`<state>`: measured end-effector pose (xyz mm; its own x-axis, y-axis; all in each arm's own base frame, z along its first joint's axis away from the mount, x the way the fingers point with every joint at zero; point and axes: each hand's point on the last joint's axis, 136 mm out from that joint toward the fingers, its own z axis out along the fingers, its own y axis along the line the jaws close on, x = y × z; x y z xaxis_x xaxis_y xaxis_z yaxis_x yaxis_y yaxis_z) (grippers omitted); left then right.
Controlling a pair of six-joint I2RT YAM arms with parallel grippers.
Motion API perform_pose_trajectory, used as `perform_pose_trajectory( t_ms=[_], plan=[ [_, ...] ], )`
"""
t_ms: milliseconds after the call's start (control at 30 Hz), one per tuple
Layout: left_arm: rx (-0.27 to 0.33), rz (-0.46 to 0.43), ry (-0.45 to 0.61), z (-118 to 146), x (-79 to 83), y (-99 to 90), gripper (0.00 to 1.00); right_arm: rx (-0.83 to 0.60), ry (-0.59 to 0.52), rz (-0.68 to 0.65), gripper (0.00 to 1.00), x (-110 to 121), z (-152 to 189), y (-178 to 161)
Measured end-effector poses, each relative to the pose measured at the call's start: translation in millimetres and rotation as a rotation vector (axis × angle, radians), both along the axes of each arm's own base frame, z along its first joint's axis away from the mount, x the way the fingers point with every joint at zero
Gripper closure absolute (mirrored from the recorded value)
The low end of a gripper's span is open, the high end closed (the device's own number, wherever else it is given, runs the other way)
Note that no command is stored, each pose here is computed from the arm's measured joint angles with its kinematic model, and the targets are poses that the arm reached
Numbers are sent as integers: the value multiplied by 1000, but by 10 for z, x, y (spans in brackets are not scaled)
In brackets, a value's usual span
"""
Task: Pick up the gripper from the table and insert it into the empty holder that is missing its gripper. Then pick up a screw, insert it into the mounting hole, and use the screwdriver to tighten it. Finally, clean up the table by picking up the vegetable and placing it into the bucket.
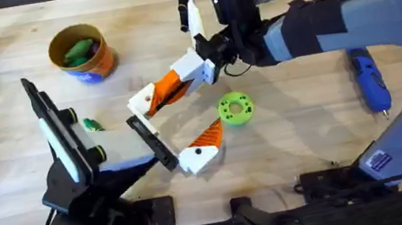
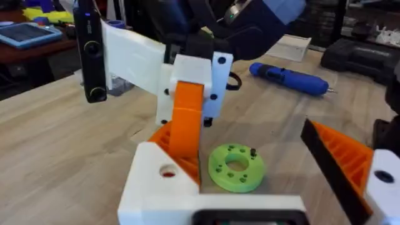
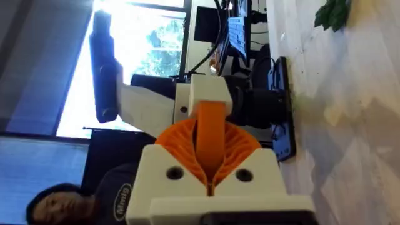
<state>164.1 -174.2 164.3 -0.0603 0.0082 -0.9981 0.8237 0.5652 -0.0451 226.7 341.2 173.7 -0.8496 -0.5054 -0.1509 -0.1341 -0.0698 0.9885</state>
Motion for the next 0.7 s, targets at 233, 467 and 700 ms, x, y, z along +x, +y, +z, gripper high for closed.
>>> perform_pose_trajectory(
  t_ms=[233, 467, 700],
  plan=[
    [2, 5, -3, 0, 7, 5, 11, 1, -2, 19, 991, -59, 6, 49],
    [2, 15, -3, -1, 21, 15, 11, 0, -3, 21, 991, -70, 4, 63],
    [2, 17, -3, -1, 24, 17, 11, 0, -4, 21, 991, -71, 5, 66]
  ],
)
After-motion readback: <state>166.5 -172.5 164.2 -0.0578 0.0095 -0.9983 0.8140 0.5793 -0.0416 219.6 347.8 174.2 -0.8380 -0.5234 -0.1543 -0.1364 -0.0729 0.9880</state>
